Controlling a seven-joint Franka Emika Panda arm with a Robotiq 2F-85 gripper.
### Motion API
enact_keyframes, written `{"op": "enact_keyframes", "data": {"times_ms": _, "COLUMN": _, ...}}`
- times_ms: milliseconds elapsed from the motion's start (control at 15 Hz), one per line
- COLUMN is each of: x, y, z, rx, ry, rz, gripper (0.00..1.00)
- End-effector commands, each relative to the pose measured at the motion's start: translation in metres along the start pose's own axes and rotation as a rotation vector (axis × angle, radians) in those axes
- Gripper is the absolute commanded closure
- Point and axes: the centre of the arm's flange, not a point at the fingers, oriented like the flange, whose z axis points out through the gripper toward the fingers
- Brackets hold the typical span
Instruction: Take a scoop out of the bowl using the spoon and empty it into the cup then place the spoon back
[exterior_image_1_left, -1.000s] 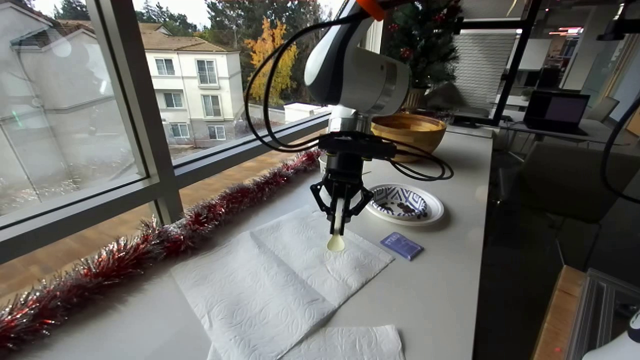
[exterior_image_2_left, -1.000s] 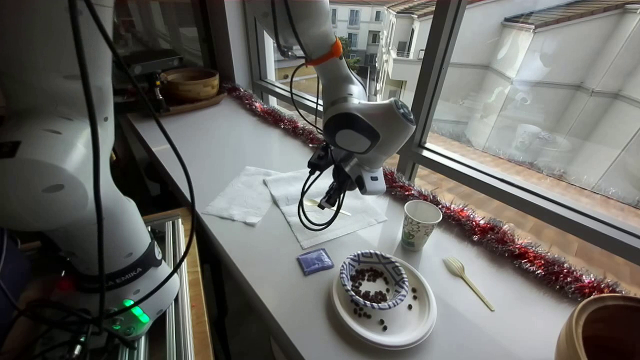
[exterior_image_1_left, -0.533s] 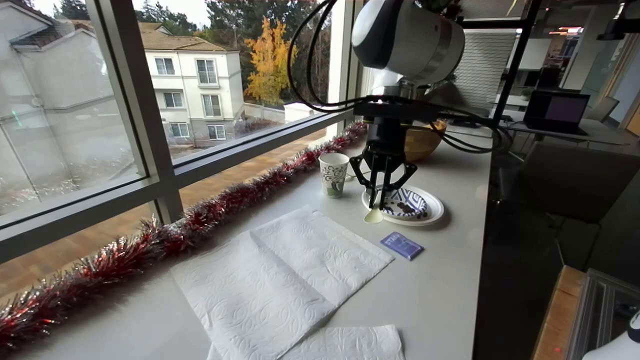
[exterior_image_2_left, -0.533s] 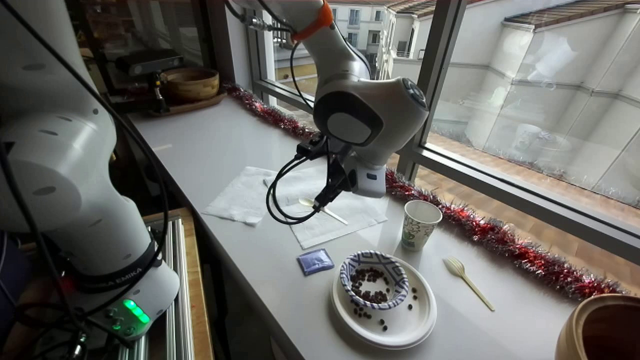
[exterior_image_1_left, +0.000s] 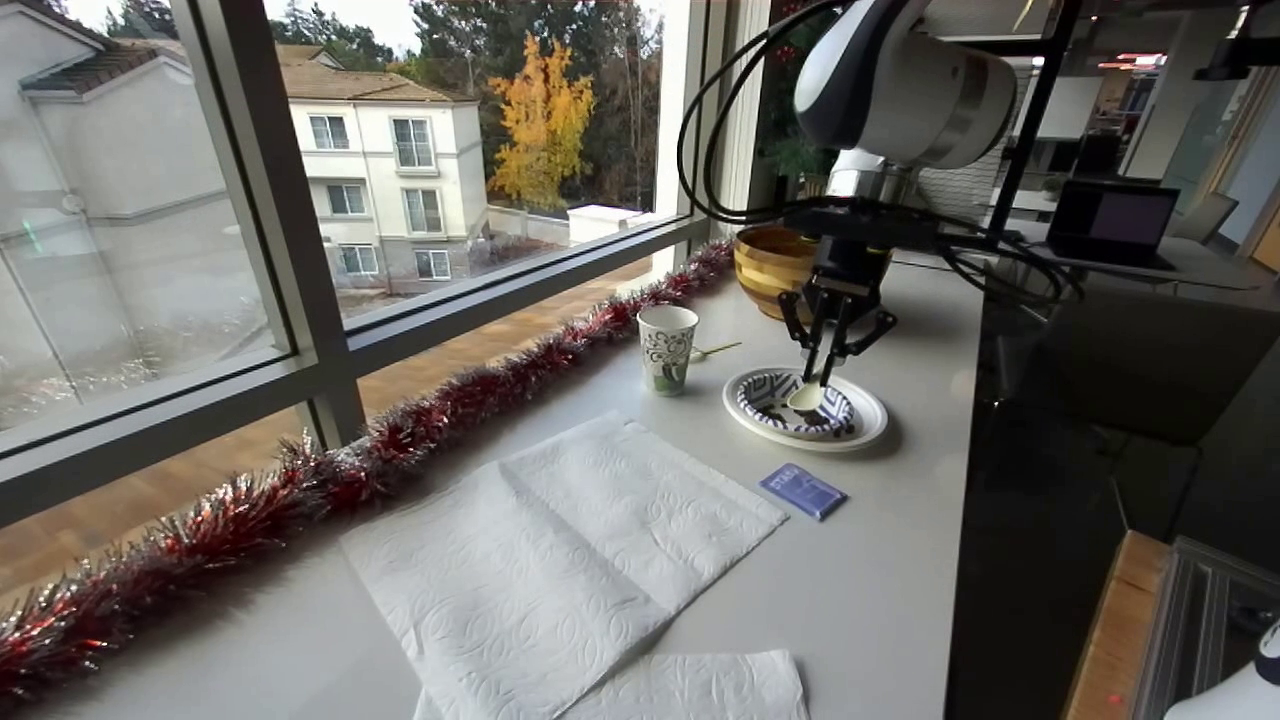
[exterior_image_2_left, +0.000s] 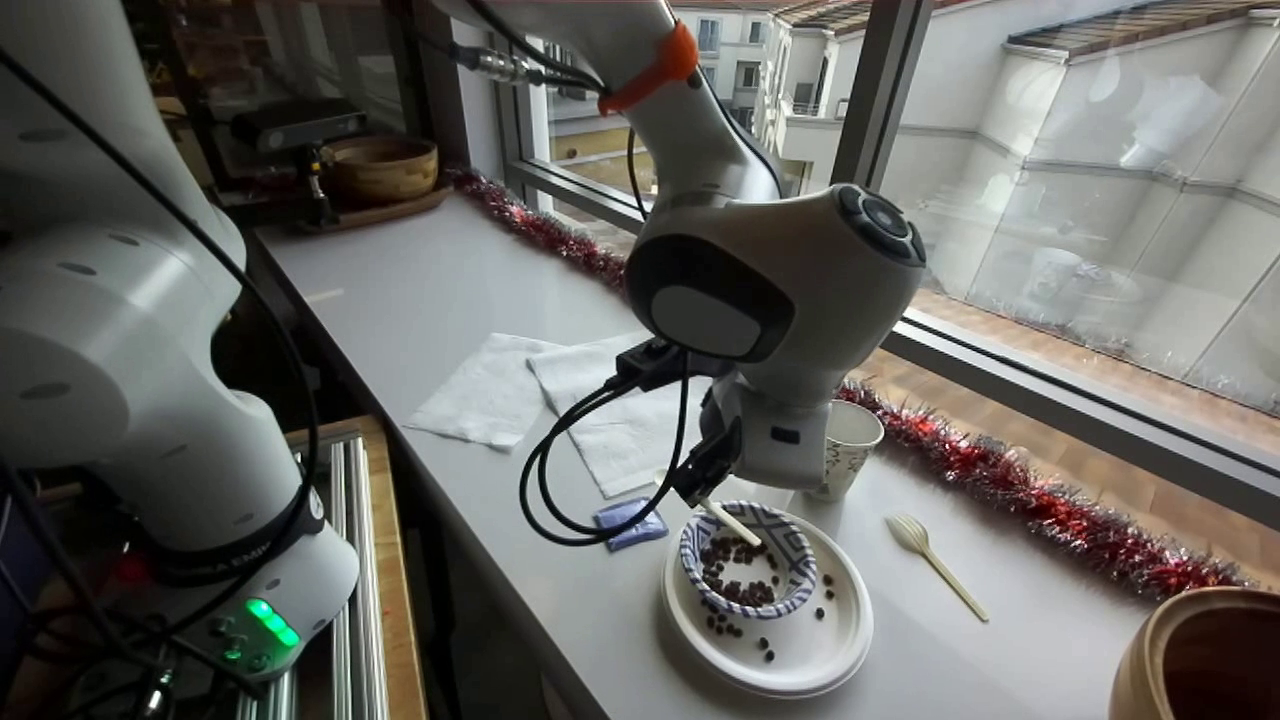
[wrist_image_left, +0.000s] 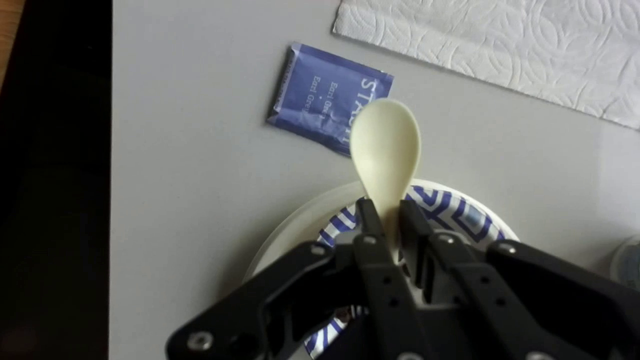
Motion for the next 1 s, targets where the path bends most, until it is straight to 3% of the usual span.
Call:
{"op": "enact_keyframes", "data": {"times_ms": 0, "x": -0.002, "y": -0.002, "z": 0.001, "rx": -0.002, "ry": -0.001, "rz": -0.006, "gripper": 0.85}}
{"op": "enact_keyframes", "data": {"times_ms": 67, "x": -0.004, "y": -0.004, "z": 0.001, "rx": -0.003, "ry": -0.001, "rz": -0.011, "gripper": 0.85}}
{"op": "enact_keyframes", "data": {"times_ms": 133, "x": -0.005, "y": -0.004, "z": 0.002, "rx": -0.004, "ry": -0.001, "rz": -0.013, "gripper": 0.96}}
{"op": "enact_keyframes", "data": {"times_ms": 267, "x": 0.003, "y": -0.011, "z": 0.006, "rx": -0.005, "ry": 0.027, "rz": 0.035, "gripper": 0.96}}
{"op": "enact_keyframes", "data": {"times_ms": 733, "x": 0.037, "y": -0.018, "z": 0.015, "rx": 0.004, "ry": 0.262, "rz": 0.215, "gripper": 0.96}}
{"op": "enact_keyframes", "data": {"times_ms": 933, "x": 0.051, "y": -0.015, "z": 0.015, "rx": 0.001, "ry": 0.326, "rz": 0.286, "gripper": 0.96}}
